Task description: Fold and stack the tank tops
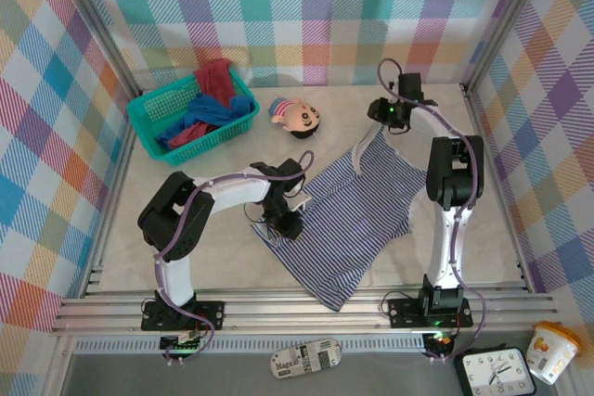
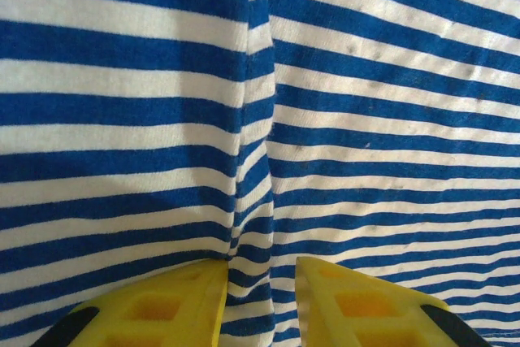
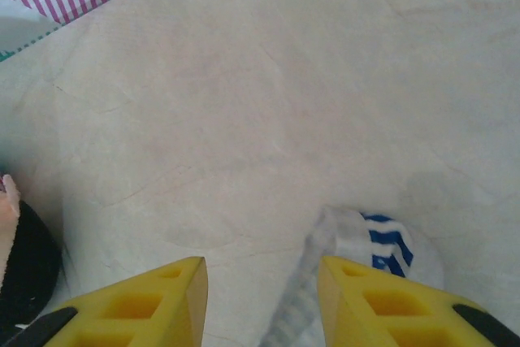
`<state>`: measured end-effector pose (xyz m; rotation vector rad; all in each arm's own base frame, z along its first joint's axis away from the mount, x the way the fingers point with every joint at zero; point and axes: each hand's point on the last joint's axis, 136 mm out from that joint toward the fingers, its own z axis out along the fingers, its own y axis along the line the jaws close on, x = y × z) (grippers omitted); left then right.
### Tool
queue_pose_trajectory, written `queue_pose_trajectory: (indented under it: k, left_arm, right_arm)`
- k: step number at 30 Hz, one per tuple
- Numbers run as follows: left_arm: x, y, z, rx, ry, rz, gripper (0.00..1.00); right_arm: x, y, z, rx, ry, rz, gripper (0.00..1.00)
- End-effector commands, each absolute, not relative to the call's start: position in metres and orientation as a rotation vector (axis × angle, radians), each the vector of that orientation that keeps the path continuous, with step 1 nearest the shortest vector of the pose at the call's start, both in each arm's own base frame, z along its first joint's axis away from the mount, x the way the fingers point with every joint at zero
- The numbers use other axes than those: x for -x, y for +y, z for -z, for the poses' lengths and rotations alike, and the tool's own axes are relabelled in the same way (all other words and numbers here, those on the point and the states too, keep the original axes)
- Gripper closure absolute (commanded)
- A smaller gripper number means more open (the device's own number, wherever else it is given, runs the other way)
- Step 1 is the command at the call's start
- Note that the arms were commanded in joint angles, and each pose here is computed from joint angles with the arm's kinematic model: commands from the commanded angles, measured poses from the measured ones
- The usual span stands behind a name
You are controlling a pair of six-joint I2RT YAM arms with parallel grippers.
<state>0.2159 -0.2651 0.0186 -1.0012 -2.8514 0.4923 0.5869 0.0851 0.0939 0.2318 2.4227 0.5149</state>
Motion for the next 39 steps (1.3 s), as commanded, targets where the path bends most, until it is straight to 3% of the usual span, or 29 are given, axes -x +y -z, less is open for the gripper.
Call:
queue_pose_trajectory:
  k: [1,21,34,39]
  left_arm:
    - [-0.182,-0.226,0.008,0.883,-2.721,-0.283,0.70]
    - [-0.174,-0.223,0.009,0.854,-2.719,-0.284,0.70]
    - [-0.170,-0.218,0.008,0.843,-2.719,-0.273,0.70]
    - [-0.167,-0.216,0.009,0.832,-2.723,-0.277,0.70]
  right_arm:
    - [-0.582,0.071,-0.073,-0.209,2.541,-0.357,0.59]
    - [-0.578,0.082,-0.054,0.015,2.683,-0.022,0.58]
    - [-0.579,0.093,-0.042,0.118,2.726,0.117,0.67]
    - [-0.580,0.085,-0.043,0.086,2.728,0.180,0.77]
